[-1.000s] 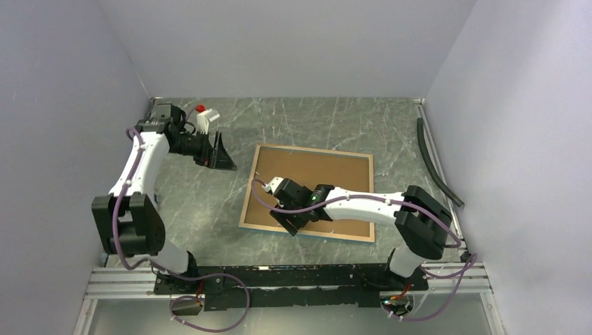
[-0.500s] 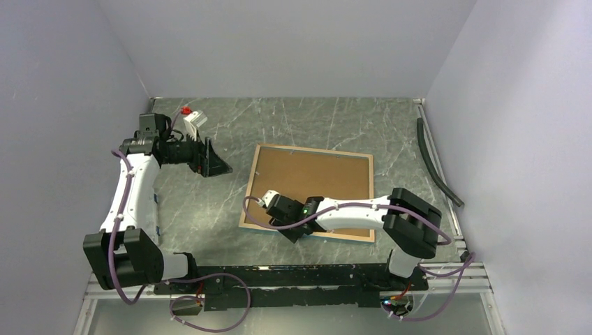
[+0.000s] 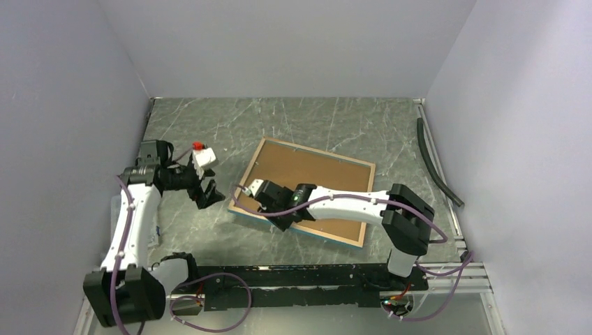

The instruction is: Put the photo into the frame

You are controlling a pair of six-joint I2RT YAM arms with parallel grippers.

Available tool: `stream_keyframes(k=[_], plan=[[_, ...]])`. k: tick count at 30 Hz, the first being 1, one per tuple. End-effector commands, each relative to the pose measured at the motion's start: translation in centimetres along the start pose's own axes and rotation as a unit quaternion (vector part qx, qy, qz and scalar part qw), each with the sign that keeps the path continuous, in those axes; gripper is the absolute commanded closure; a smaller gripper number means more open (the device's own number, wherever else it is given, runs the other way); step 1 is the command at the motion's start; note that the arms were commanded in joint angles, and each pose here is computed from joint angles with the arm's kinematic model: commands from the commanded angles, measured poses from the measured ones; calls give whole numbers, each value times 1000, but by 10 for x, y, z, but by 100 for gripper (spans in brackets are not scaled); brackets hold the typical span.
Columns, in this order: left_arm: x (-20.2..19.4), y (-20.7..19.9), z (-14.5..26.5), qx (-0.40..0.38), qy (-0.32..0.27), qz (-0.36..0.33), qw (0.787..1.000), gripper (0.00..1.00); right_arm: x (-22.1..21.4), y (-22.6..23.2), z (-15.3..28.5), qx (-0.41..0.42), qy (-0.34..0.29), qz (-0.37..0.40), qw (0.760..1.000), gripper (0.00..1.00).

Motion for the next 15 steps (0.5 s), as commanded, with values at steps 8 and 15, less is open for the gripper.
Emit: stream_keyframes(k=[8, 15], plan=[[2, -50, 11, 16, -6, -504, 863, 5, 103, 13, 90, 121, -102, -62, 985, 95], [15, -32, -2, 32, -14, -610, 791, 6, 130, 17, 117, 177, -95, -82, 976, 96]])
Point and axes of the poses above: each gripper's point midway between its finger pads, its own z axis back along the fingers, its own y axis along the line the jaws close on, x = y × z, the point moved 3 cm from there along z, back along the fingers, and after that the axes turned 11 degrees about -z, right-handed, at the moved point
